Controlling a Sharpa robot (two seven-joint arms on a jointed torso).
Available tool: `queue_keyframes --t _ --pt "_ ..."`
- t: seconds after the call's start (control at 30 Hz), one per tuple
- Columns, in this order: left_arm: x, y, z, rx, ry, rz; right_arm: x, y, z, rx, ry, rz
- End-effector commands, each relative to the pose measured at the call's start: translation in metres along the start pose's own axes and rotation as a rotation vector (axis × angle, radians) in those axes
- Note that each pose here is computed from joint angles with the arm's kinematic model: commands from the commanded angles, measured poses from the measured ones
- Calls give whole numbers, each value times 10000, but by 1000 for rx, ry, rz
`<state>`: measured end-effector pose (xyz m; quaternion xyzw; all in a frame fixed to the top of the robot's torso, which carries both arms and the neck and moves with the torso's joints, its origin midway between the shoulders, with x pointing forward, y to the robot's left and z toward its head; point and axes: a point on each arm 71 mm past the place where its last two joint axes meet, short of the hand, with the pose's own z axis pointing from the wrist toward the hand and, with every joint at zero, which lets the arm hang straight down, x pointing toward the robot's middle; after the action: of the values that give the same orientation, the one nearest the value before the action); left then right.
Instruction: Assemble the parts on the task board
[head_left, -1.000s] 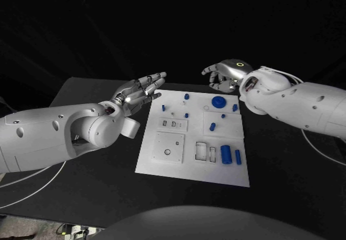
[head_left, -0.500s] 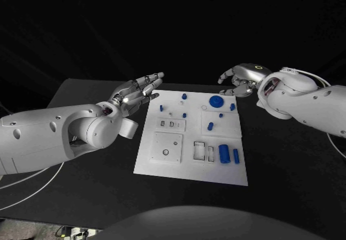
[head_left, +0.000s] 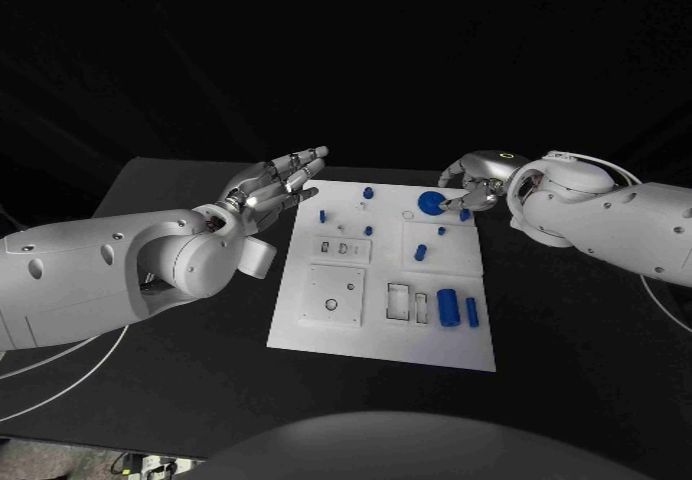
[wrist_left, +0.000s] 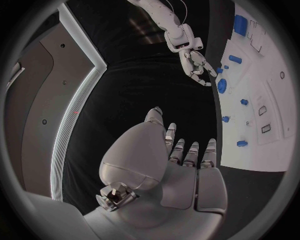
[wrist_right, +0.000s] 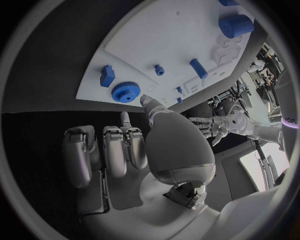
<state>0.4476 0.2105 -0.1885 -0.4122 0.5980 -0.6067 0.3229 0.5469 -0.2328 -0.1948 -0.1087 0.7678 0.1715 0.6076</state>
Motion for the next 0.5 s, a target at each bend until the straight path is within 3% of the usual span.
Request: queue_keyframes --t 0.03,0.5 --pt "25 -12 3 12 22 -4 74 -2 15 25 51 -14" --pt "40 -9 4 10 29 -7 143 98 67 17 13 -52"
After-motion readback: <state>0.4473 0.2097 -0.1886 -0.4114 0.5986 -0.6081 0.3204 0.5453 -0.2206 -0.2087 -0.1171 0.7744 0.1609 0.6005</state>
